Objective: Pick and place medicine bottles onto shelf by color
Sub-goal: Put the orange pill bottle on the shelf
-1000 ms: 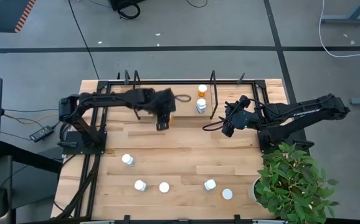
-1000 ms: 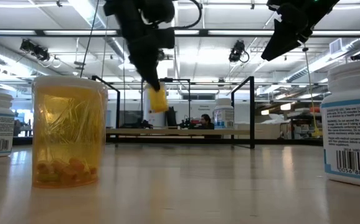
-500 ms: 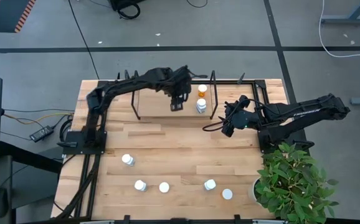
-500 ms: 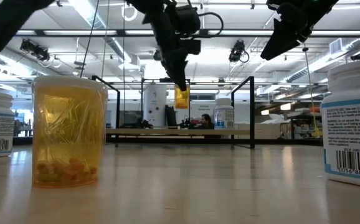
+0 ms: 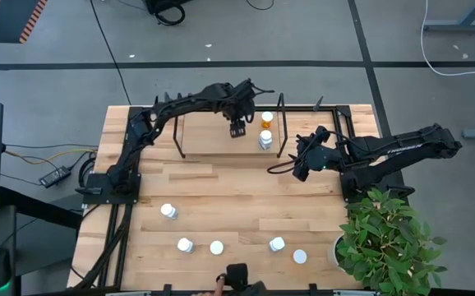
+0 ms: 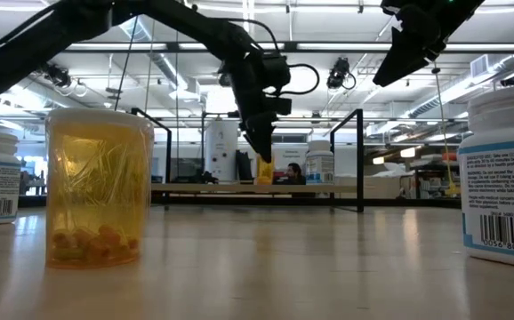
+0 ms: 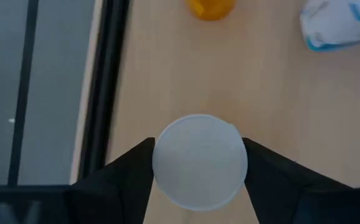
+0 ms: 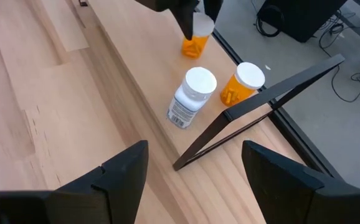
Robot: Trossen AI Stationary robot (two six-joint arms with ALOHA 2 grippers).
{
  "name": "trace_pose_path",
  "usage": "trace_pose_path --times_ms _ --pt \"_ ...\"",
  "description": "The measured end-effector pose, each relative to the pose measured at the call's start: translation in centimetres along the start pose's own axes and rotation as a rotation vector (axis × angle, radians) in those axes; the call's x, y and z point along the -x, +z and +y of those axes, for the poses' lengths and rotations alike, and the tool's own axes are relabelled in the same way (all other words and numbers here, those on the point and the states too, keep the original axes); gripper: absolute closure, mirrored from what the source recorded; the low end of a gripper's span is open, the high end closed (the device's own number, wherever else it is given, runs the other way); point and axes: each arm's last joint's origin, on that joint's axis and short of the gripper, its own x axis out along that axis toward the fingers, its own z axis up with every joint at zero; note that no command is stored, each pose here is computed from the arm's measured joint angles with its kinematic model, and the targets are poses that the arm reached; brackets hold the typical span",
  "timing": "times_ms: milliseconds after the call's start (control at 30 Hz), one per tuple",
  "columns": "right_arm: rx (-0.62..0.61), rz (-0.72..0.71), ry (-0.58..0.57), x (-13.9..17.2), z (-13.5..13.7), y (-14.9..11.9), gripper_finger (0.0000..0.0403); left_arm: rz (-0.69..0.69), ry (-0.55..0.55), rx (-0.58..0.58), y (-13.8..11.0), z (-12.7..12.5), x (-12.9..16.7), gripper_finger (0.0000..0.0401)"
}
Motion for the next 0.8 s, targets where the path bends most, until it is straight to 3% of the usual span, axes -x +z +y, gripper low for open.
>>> trace_pose_path --times_ms 300,800 --pt "0.001 0.0 0.0 0.0 0.0 0.0 0.0136 -0.079 -0.009 0.016 0.54 0.51 -0.14 0.0168" --pt "-0.005 0.0 0.0 0.0 0.0 0.0 0.0136 -0.099 -0.016 0.031 0.78 0.3 -0.12 0.0164"
